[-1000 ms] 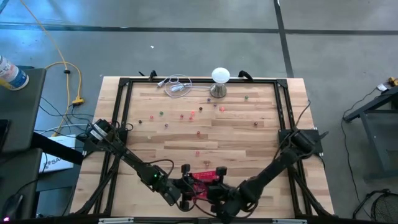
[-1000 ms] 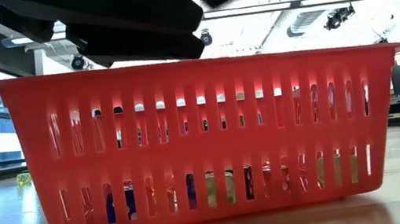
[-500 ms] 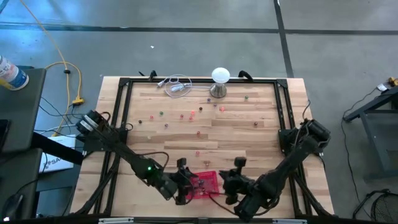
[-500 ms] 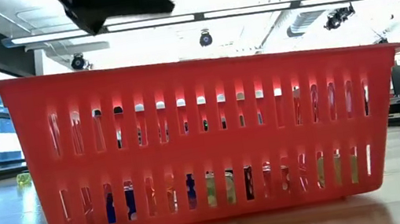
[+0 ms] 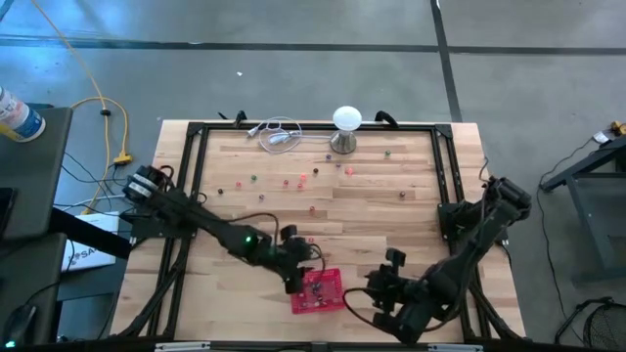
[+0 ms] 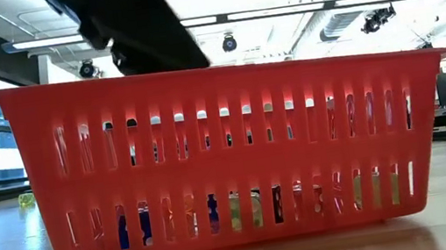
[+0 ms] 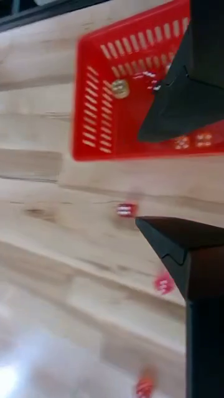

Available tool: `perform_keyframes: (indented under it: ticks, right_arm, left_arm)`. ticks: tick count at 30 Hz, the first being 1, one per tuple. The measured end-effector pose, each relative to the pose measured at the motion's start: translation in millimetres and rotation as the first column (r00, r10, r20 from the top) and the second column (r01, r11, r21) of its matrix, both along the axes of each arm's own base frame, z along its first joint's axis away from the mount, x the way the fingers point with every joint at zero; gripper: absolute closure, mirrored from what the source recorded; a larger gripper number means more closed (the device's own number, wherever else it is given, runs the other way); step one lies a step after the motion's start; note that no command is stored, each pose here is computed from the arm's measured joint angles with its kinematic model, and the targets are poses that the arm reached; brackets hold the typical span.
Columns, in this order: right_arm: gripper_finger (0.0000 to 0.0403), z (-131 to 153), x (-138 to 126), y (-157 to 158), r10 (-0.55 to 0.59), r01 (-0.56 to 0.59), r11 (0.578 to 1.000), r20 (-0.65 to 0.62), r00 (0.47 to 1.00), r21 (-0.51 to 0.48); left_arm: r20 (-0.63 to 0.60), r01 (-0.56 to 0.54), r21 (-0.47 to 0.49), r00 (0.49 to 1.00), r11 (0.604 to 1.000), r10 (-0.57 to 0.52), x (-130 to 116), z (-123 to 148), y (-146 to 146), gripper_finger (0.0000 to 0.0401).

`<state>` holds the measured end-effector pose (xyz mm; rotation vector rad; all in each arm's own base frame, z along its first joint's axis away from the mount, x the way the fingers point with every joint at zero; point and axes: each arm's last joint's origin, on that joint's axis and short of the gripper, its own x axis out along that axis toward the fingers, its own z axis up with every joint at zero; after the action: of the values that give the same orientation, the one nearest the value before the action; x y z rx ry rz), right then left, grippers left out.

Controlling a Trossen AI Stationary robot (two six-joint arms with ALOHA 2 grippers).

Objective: Pick & Place Dice
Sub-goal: Put the pink dice into the red bin

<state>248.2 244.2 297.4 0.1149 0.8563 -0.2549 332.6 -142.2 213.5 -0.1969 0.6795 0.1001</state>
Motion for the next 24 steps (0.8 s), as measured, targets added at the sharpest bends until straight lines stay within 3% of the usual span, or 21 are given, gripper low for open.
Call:
perform_keyframes:
  ticks: [3, 7, 13, 19, 24]
  right_arm:
    - [0.0268, -0.2, -12.7, 8.5, 0.008, -0.008, 1.0, 0.006, 1.0, -0.012]
    - [0.0273, -0.8, -28.9, 20.2, 0.029, -0.028, 0.999, 0.022, 0.999, -0.028]
    - [0.0272, -1.0, -39.1, 29.2, 0.055, -0.051, 0.997, 0.064, 0.996, -0.061]
    - [0.0274, -0.9, -39.7, 28.2, 0.055, -0.048, 0.995, 0.073, 0.996, -0.088]
    - [0.0272, -0.3, -39.3, 27.6, 0.086, -0.073, 0.987, 0.082, 0.993, -0.145]
  left_arm:
    - [-0.084, -0.025, -0.096, 0.996, 0.995, 0.017, 2.4, -2.1, 19.2, 0.0204]
    - [-0.161, -0.047, -0.152, 0.987, 0.987, 0.022, 6.2, -6.0, 42.1, 0.0204]
    - [-0.171, -0.061, -0.133, 0.985, 0.989, 0.037, 11.5, -6.6, 64.6, 0.0204]
    - [-0.194, 0.108, 0.021, 0.976, 0.994, -0.102, 11.1, -10.5, 64.9, 0.0204]
    - [-0.215, 0.305, 0.186, 0.94, 0.934, -0.265, 11.2, -10.2, 63.8, 0.0204]
